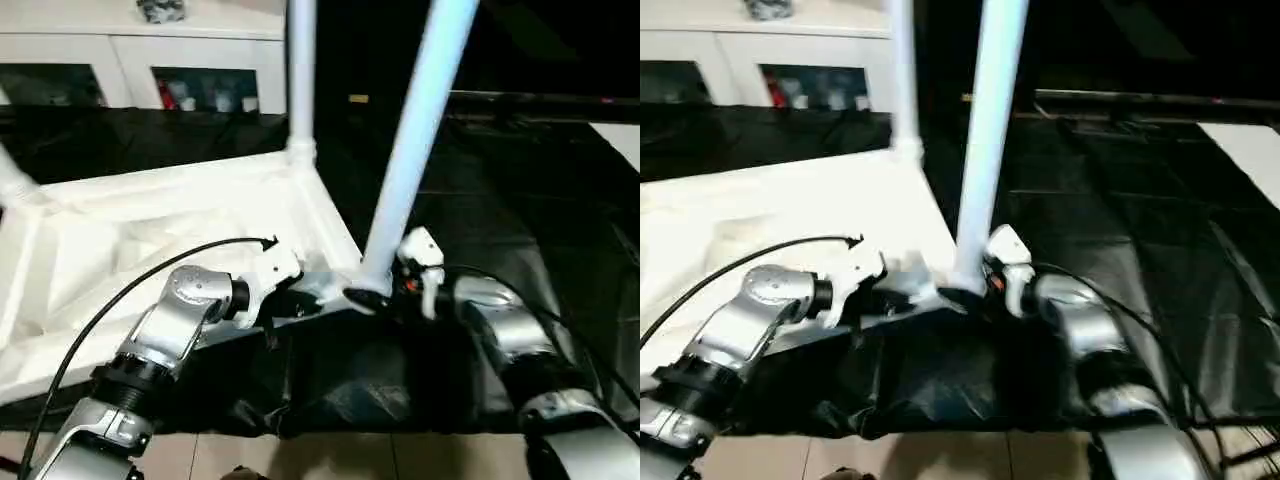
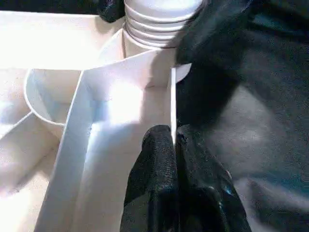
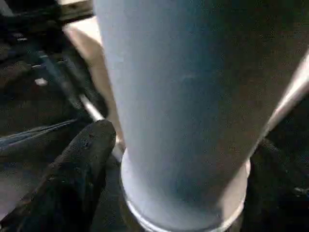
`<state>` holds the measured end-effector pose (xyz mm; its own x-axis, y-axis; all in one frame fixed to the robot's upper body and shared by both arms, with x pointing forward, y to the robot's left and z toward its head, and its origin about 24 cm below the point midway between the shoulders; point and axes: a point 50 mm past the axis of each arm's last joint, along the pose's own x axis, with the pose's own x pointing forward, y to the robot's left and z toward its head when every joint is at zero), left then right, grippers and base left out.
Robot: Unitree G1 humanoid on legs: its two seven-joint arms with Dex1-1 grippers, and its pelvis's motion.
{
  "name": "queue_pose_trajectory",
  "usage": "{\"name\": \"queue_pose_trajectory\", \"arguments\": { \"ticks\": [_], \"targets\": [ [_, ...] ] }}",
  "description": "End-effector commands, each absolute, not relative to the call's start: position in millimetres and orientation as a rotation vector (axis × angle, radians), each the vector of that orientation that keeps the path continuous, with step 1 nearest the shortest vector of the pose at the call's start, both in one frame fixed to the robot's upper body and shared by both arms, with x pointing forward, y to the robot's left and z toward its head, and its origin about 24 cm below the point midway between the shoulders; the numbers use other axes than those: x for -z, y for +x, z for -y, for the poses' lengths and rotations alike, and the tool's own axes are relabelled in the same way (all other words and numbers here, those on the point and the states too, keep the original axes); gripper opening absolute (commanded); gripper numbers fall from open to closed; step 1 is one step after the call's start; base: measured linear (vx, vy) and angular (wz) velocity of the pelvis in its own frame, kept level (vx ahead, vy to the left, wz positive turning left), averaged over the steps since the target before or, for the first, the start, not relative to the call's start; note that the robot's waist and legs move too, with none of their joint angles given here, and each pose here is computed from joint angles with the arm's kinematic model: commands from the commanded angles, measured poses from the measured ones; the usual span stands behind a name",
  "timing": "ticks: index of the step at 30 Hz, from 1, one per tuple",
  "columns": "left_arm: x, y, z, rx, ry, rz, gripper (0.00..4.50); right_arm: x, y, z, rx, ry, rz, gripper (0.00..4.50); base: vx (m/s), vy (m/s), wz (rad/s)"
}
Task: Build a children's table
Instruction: Rotate leg to tighten
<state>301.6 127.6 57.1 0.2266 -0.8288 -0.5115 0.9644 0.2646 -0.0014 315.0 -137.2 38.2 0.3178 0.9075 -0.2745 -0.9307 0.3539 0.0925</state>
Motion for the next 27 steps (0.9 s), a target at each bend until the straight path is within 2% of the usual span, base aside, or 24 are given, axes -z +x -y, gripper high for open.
{"name": "queue_pose_trajectory", "arguments": {
  "ticks": [1, 3, 4, 7, 8, 10, 14, 15, 18, 19, 20, 21, 22, 27],
  "targets": [
    [-74, 303, -114, 1.322, 0.346, -0.353, 0.00, -35, 300.8, 116.4, -1.406, -0.068, -0.330, 3.47, 0.000, 0.000, 0.00],
    [-74, 302, -114, 1.333, 0.345, -0.358, 0.00, -35, 297.0, 116.4, -1.434, -0.077, -0.343, 3.45, 0.000, 0.000, 0.00],
    [-74, 302, -114, 1.333, 0.345, -0.358, 0.00, -35, 297.0, 116.4, -1.434, -0.077, -0.343, 3.11, 0.000, 0.000, 0.00],
    [-74, 301, -115, 1.337, 0.345, -0.359, 0.00, -34, 295.8, 114.6, -1.434, -0.085, -0.348, 3.07, 0.000, 0.000, 0.00],
    [-74, 302, -115, 1.335, 0.346, -0.358, 0.00, -34, 296.0, 113.8, -1.430, -0.086, -0.346, 2.89, 0.000, 0.000, 0.00],
    [-74, 304, -114, 1.311, 0.349, -0.346, 0.00, -33, 298.2, 111.1, -1.398, -0.089, -0.338, 2.80, 0.000, 0.000, 0.00],
    [-73, 314, -110, 1.198, 0.362, -0.326, 0.00, -28, 310.7, 106.4, -1.210, -0.107, -0.333, 2.77, 0.000, 0.000, 0.00],
    [-73, 323, -106, 1.113, 0.358, -0.313, 0.00, -23, 322.0, 104.5, -1.035, -0.099, -0.350, 2.76, 0.000, 0.000, 0.00],
    [-74, 328, -103, 1.053, 0.353, -0.305, 0.00, -20, 329.0, 103.2, -0.911, -0.093, -0.367, 2.75, 0.000, 0.000, 0.00],
    [-74, 334, -100, 0.991, 0.351, -0.301, 0.00, -18, 334.5, 100.4, -0.806, -0.068, -0.368, 2.75, 0.000, 0.000, 0.00],
    [-75, 335, -99, 0.984, 0.350, -0.300, 0.00, -18, 335.1, 99.9, -0.793, -0.065, -0.368, 2.74, 0.000, 0.000, 0.00],
    [-77, 342, -92, 0.906, 0.329, -0.288, 0.00, -16, 341.6, 93.9, -0.649, -0.038, -0.377, 2.74, 0.000, 0.000, 0.00],
    [-78, 345, -89, 0.875, 0.318, -0.284, 0.00, -15, 343.6, 91.2, -0.598, -0.036, -0.383, 2.74, 0.000, 0.000, 0.00],
    [-80, 348, -77, 0.826, 0.289, -0.278, 0.00, -18, 348.1, 77.3, -0.530, -0.002, -0.352, 2.74, 0.000, 0.000, 0.00]
  ]
}}
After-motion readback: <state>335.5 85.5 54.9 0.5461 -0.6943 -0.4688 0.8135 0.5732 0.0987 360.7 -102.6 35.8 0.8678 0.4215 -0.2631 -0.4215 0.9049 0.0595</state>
